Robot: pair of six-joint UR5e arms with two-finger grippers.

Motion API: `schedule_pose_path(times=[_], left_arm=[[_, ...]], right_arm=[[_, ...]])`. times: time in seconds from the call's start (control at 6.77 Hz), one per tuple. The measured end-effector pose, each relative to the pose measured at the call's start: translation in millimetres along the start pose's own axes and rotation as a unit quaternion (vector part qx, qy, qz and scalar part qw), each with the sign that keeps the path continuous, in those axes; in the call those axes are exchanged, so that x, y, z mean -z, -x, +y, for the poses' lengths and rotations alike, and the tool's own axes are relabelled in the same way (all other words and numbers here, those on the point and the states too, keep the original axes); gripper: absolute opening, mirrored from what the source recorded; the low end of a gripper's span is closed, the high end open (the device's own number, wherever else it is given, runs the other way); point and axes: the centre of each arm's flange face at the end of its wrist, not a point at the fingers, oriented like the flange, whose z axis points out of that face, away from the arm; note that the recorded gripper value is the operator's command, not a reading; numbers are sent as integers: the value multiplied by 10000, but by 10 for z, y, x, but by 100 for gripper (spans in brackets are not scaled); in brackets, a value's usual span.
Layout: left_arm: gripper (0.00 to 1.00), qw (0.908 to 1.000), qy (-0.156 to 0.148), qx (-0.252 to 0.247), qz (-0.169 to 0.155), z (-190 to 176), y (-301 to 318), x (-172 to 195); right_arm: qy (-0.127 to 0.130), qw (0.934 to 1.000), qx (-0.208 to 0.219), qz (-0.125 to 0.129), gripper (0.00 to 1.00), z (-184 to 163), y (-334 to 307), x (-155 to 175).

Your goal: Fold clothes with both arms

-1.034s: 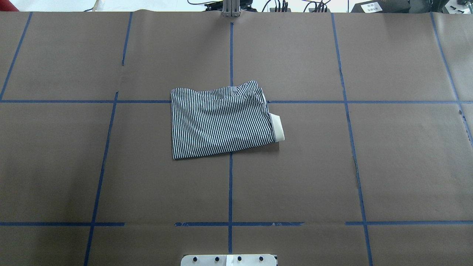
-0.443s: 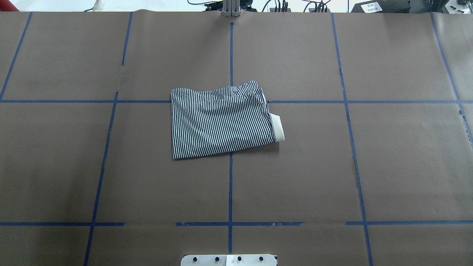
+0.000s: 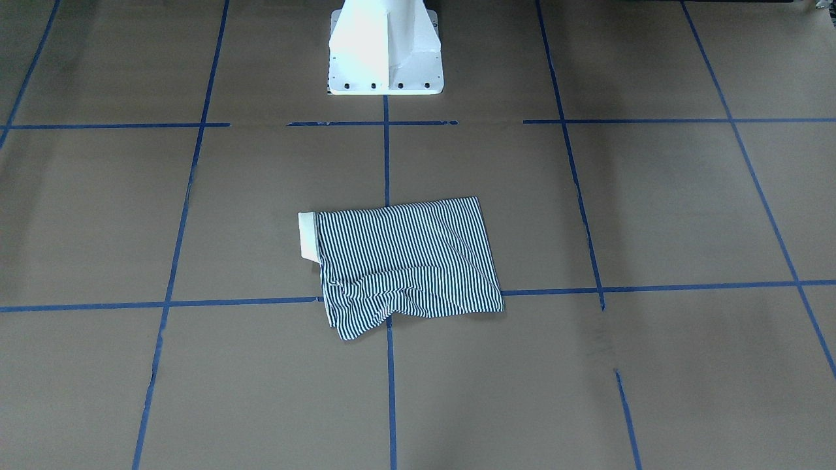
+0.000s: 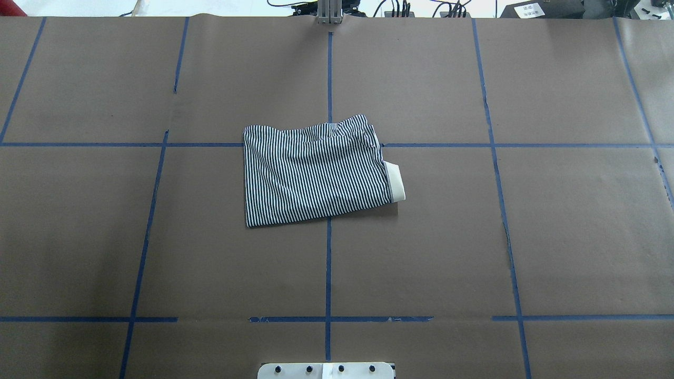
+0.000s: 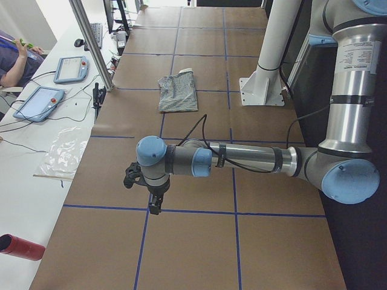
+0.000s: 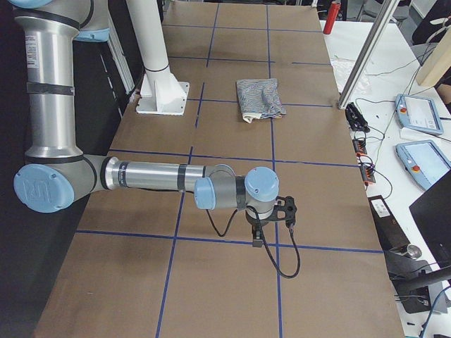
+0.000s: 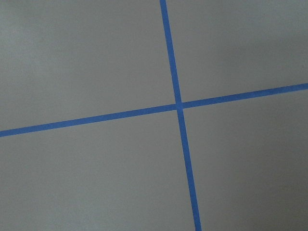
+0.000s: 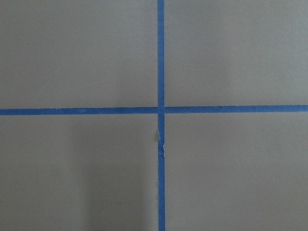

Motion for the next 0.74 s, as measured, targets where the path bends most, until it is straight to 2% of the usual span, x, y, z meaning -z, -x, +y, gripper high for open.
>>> schedule_pose_path(times=[0.74], left_arm=[[100,10000,-4,-17,21,-3,-4,0]], right_arm=[[4,10000,-2,-5,100,12,-3,-3]])
